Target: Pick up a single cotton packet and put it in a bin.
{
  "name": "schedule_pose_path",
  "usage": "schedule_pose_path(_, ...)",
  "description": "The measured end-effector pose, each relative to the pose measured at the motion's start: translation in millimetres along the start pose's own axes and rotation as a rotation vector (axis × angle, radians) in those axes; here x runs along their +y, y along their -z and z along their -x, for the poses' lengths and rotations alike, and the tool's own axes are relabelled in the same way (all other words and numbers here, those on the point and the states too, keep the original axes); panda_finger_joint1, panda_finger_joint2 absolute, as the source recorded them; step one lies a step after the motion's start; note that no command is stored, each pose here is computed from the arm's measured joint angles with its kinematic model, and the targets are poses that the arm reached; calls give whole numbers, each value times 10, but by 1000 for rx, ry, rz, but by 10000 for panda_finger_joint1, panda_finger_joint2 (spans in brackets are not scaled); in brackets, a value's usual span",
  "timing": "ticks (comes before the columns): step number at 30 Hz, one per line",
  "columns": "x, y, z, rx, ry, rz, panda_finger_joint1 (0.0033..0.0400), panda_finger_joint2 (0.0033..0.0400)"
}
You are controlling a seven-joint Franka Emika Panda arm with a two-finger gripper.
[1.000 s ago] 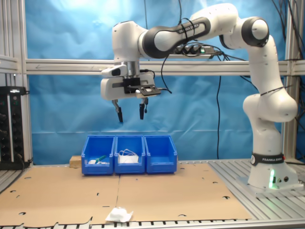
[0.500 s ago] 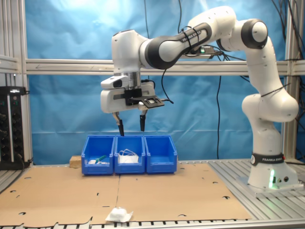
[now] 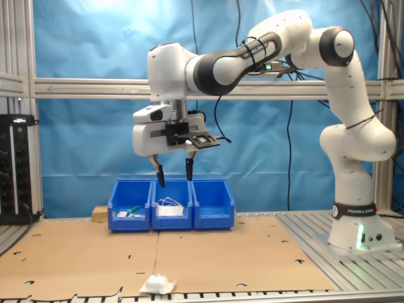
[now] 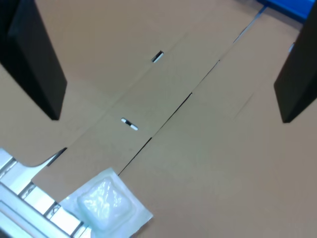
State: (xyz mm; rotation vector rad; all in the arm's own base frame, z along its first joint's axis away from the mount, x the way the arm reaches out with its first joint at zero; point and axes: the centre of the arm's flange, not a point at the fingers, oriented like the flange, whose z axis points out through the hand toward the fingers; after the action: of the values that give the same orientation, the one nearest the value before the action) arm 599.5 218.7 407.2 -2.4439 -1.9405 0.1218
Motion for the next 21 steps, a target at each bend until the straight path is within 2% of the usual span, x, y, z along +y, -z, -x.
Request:
schedule_pose_path(8,110,-275,-201,16,-16,-38,400,400)
schedule_pose_path(12,181,-383,-246,14,-30,-46,400,400)
schedule_pose_path(16,283,-518,-275,1,-55,-47,400,400)
schedule_pose_path(21,397,-666,-268,-35,-94,-31,400,400)
